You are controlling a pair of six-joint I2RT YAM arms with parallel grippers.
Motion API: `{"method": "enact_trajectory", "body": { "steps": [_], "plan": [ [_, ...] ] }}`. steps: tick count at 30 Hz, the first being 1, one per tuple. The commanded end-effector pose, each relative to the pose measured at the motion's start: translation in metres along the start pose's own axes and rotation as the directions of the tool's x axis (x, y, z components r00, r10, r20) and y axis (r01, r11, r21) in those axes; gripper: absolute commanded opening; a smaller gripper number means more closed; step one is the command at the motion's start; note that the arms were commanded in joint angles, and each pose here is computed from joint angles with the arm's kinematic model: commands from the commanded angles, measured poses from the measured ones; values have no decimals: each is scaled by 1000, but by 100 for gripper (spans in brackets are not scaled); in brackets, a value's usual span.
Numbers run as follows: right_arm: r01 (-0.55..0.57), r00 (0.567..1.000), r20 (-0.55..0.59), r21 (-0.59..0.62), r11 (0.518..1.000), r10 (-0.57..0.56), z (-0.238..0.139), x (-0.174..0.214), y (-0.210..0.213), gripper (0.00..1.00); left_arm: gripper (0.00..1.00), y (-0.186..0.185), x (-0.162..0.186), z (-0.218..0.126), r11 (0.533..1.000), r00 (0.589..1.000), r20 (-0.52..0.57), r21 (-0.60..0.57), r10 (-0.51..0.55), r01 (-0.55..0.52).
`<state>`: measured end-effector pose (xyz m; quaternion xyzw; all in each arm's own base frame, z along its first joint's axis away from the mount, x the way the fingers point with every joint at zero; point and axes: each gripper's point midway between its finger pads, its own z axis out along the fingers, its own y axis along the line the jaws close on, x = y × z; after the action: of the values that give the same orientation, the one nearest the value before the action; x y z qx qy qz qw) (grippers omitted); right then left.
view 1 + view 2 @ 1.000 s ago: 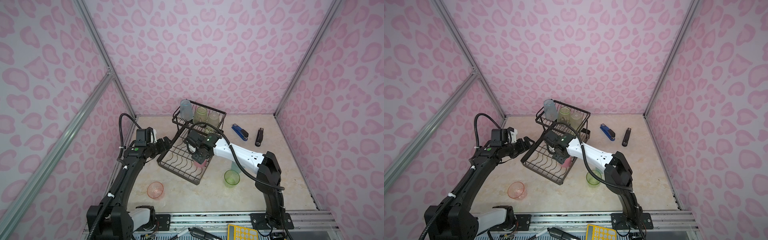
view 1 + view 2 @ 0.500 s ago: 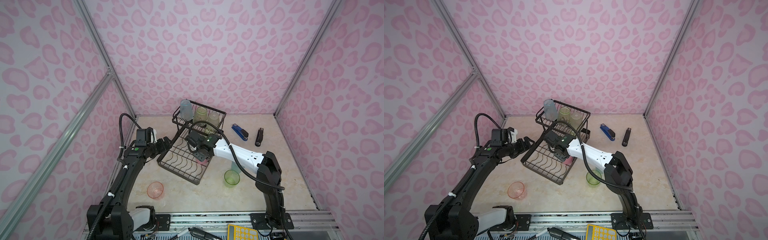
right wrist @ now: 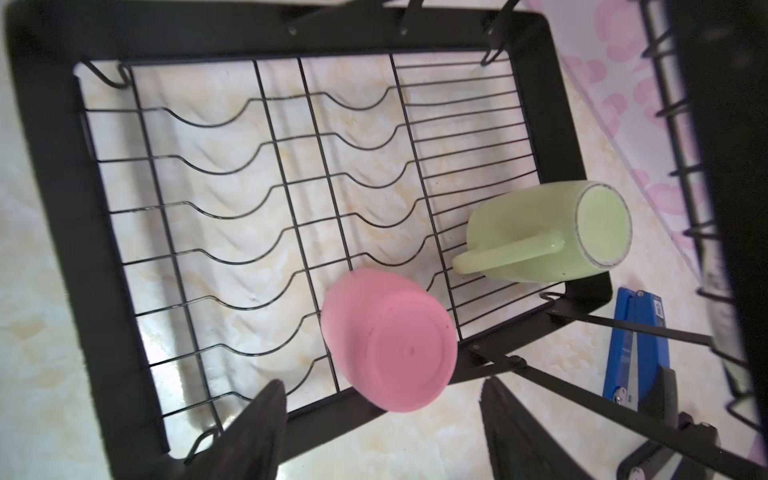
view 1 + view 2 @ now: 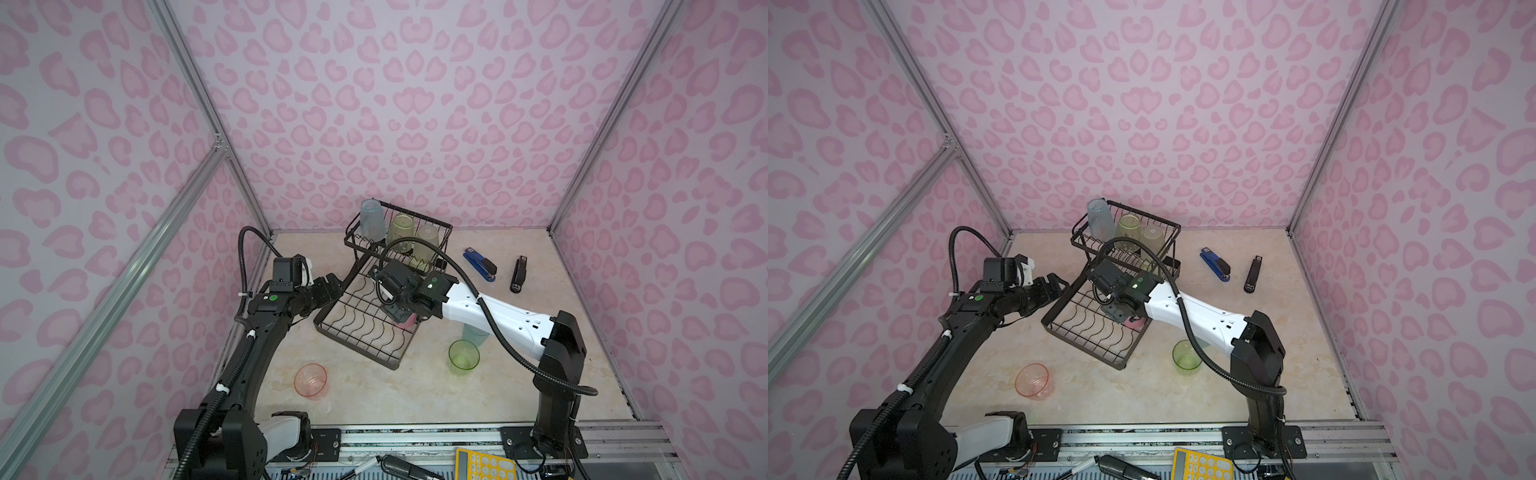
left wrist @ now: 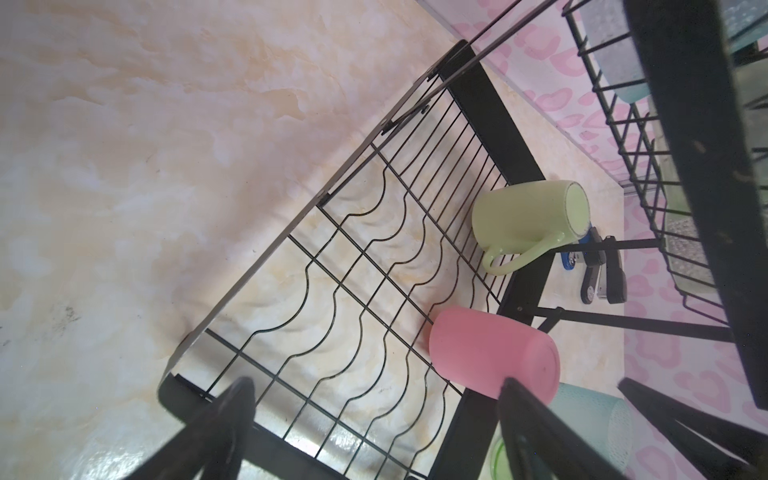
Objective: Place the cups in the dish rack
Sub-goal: 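Lower the pink cup upside down onto the rack's lower tier, open right gripper, then lower the left gripper onto the clear pink-rimmed cup while right gripper withdraws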
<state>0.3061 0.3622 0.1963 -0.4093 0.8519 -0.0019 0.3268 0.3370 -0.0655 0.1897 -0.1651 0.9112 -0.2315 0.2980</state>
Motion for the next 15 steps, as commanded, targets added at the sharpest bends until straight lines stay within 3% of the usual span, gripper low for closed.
{"method": "enact_trajectory", "body": {
  "steps": [1, 9, 15],
  "plan": [
    [-71, 990, 119, -52, 996, 77, -19, -19, 9, 74, 93, 8, -7, -2, 999, 999, 38, -51, 1, 1],
    [-150, 960, 230, -50, 987, 158, -55, -2, 7, 73, 92, 35, -6, -20, 973, 995, 82, -216, -63, 80],
    [-255, 929, 267, -43, 966, 257, -66, 25, -7, 72, 88, 64, 18, -40, 909, 982, 72, -372, -176, 190]
  ]
}}
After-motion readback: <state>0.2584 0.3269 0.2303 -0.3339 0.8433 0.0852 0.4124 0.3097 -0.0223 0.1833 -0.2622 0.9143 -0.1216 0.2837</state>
